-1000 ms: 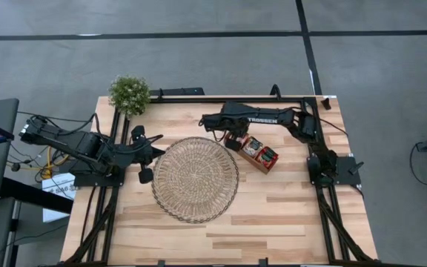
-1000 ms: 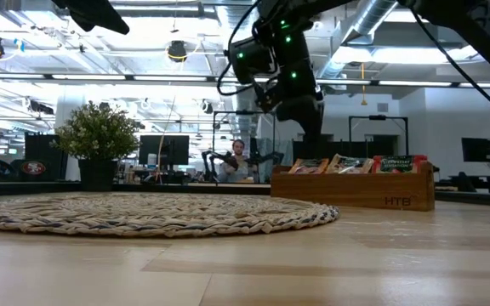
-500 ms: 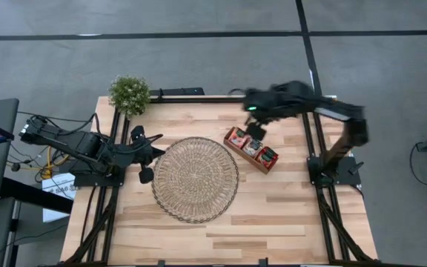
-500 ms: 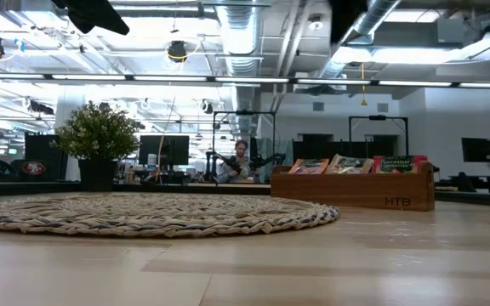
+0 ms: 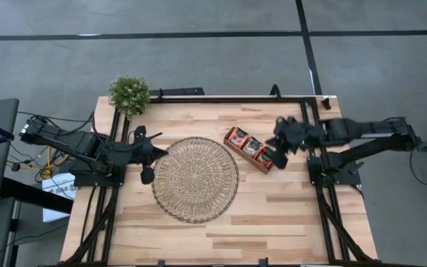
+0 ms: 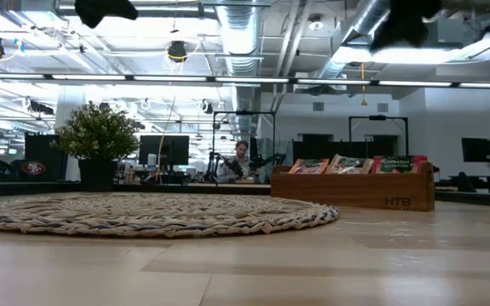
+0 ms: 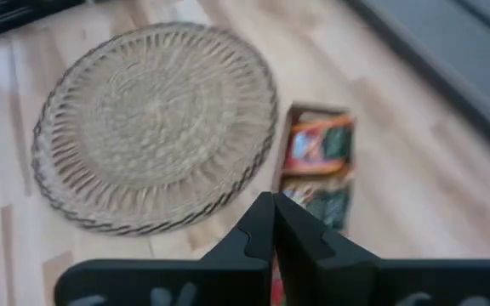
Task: Pick & Place Tea
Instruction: Return to Home Position
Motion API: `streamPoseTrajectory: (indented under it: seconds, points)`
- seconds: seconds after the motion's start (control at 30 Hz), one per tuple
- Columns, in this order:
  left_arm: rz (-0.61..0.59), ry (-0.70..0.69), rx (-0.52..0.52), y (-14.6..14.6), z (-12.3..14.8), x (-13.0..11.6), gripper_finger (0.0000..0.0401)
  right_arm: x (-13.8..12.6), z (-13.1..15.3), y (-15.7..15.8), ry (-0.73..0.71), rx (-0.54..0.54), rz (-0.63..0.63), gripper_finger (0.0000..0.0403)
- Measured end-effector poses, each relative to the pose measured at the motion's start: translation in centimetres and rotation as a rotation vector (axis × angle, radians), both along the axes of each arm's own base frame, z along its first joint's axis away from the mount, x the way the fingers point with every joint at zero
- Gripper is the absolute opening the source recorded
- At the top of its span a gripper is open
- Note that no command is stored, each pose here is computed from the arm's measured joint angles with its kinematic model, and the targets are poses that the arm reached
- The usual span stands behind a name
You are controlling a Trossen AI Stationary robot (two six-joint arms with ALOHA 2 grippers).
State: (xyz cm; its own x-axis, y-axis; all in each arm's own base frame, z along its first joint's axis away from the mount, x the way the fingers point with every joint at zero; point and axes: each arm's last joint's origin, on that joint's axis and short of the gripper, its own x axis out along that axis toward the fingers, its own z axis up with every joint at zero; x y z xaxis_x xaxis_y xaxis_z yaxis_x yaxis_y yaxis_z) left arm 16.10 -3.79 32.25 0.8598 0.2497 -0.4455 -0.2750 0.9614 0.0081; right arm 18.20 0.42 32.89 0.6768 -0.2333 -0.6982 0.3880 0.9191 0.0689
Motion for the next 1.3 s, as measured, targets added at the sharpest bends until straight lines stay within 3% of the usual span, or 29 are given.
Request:
streamPoseTrajectory:
  seconds: [0.13, 0.27, 0.43, 0.63, 0.87, 1.0, 1.13, 1.23, 1.3]
  points:
    - [-0.056, -0.023, -0.061, -0.1, 0.2, 0.2, 0.0, -2.0, -4.4, 0.7, -0.086, 0.079, -0.02, 0.0]
    - [-0.053, -0.124, -0.101, 0.5, 0.3, 0.3, 0.0, -4.1, -6.3, 1.1, -0.219, 0.146, -0.008, 0.0]
    - [-0.101, -0.299, -0.152, 1.4, -1.8, -1.3, 0.0, -7.3, -6.4, 1.4, -0.393, 0.189, 0.065, 0.0]
    - [-0.183, -0.55, -0.192, 2.3, -3.5, -6.0, 0.0, -10.9, -5.9, 1.0, -0.578, 0.248, 0.128, 0.0]
    - [-0.211, -0.644, -0.234, 2.6, -7.8, -7.8, 0.0, -14.6, -5.8, 0.0, -0.728, 0.395, 0.13, 0.0]
    - [-0.213, -0.684, -0.242, 2.5, -10.1, -7.3, 0.0, -14.8, -6.3, 0.0, -0.687, 0.315, 0.193, 0.0]
    - [-0.215, -0.737, -0.257, 2.4, -11.7, -6.8, 0.0, -13.2, -6.5, 0.6, -0.745, 0.206, 0.278, 0.0]
    - [-0.207, -0.744, -0.257, 2.4, -12.8, -6.5, 0.0, -12.3, -6.9, 1.2, -0.871, 0.167, 0.405, 0.0]
    - [-0.193, -0.742, -0.255, 2.4, -13.1, -6.5, 0.0, -11.6, -8.0, 1.7, -0.88, 0.162, 0.467, 0.0]
